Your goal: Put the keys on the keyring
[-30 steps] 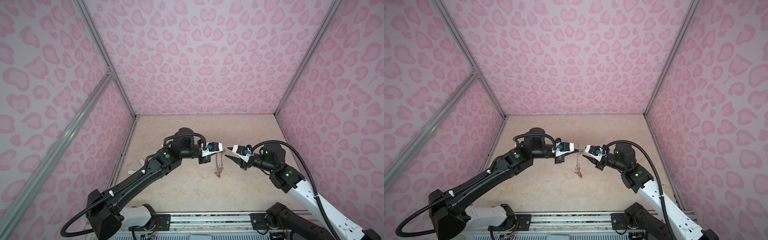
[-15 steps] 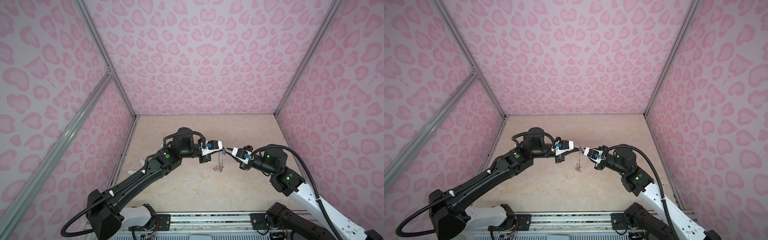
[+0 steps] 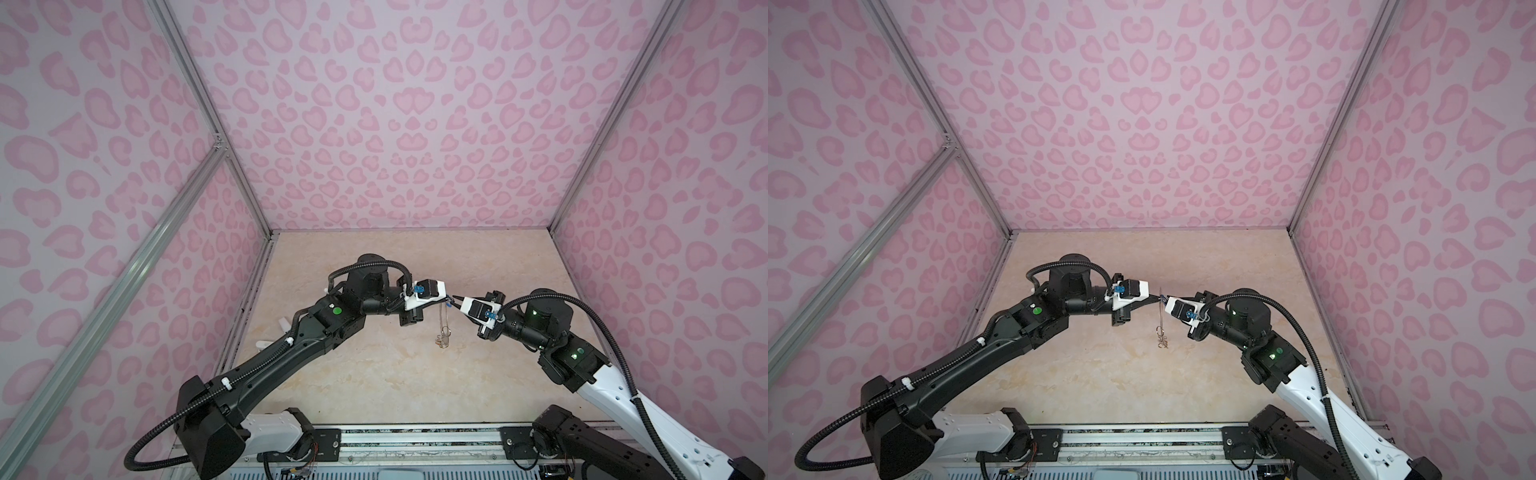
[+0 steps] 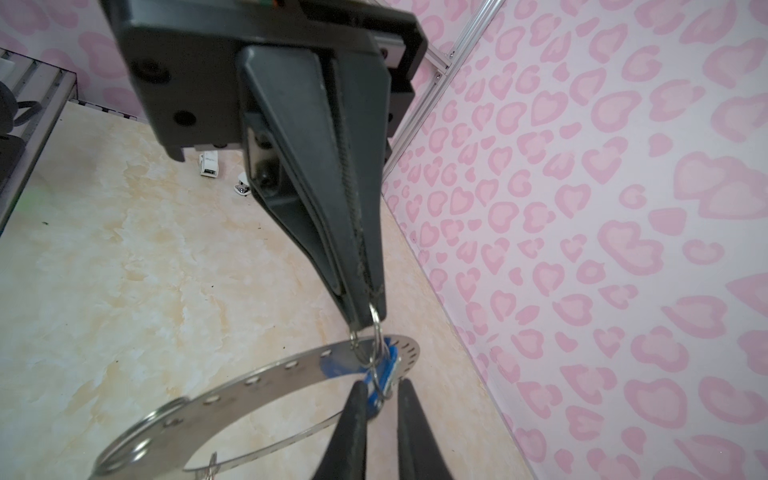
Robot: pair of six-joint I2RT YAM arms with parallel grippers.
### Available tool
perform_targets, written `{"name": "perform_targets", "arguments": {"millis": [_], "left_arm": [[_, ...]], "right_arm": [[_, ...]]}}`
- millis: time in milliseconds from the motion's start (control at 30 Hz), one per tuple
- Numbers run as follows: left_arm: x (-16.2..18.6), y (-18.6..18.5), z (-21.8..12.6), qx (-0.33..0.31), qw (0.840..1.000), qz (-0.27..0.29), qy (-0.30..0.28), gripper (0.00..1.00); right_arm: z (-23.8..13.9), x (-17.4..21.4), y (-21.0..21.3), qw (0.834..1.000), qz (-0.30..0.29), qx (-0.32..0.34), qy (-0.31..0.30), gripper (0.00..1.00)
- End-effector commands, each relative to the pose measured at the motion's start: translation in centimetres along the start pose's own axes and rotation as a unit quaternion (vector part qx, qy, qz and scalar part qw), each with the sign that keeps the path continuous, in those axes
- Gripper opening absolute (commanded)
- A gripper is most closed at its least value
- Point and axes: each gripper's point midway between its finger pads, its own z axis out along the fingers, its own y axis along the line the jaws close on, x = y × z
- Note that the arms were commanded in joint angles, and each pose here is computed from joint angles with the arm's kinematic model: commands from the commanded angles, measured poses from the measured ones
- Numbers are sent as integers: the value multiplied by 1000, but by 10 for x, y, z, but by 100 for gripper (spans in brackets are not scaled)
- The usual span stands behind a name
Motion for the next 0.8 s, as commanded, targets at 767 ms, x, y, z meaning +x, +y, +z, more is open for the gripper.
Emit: {"name": "perform_targets", "arguments": {"millis": [767], "left_arm": [[-14, 37, 11, -76, 995, -37, -47, 3]], "right_arm": [[8, 12, -6, 999, -19, 24, 40, 0]]}}
